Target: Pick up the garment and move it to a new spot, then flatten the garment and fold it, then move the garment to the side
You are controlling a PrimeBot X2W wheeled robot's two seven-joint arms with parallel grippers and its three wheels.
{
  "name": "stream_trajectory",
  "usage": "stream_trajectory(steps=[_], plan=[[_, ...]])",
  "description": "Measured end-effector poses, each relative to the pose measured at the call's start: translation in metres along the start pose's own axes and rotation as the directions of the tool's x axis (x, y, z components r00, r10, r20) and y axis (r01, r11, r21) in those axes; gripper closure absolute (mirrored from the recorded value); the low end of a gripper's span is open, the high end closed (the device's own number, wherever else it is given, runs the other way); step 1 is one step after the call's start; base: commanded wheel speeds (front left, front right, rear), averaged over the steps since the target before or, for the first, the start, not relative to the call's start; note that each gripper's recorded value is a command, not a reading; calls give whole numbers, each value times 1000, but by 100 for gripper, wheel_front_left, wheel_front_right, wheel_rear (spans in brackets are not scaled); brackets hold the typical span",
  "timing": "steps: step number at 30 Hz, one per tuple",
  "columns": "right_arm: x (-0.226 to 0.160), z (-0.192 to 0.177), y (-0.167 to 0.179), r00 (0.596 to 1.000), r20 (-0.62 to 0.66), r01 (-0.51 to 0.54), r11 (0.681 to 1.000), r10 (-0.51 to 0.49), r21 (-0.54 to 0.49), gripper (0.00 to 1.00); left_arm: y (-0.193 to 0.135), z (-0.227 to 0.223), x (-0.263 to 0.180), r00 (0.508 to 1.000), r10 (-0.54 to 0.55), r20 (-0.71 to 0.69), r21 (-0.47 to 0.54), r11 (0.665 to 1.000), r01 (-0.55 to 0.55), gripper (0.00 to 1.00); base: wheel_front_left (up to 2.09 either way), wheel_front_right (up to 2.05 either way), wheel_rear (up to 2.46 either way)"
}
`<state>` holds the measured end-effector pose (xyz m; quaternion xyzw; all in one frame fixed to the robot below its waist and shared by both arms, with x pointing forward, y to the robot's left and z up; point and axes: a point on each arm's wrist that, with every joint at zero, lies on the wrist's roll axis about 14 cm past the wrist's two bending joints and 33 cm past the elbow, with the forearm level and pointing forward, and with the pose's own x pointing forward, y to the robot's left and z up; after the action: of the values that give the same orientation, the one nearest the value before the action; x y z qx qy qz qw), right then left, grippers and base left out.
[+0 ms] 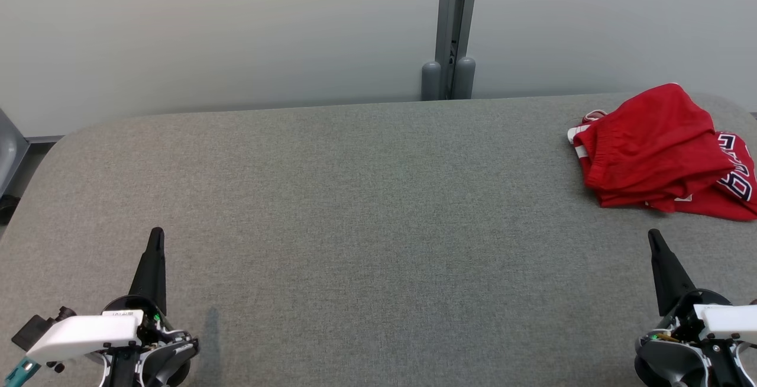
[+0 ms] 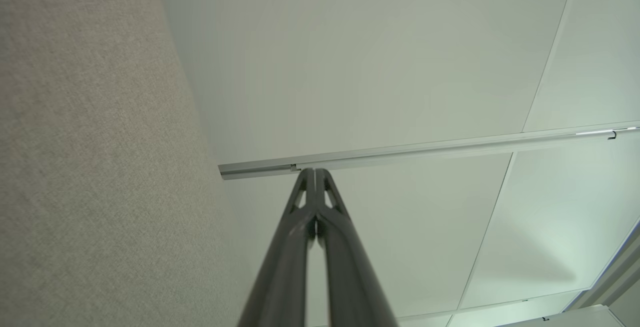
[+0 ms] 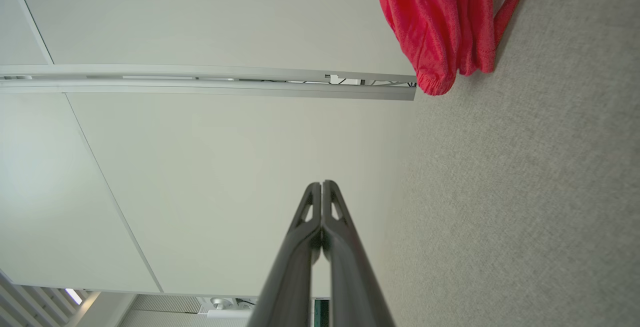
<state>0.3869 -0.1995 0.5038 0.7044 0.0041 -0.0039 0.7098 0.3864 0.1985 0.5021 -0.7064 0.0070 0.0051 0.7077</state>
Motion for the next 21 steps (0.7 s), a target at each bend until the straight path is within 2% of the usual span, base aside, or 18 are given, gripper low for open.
stream_trajectory(steps=[21], plan=[[1,1,1,1000,2,-5,1000,5,12,100,-2,0,1,1000,-6,1,-8,1000,6,100,0,0,0]])
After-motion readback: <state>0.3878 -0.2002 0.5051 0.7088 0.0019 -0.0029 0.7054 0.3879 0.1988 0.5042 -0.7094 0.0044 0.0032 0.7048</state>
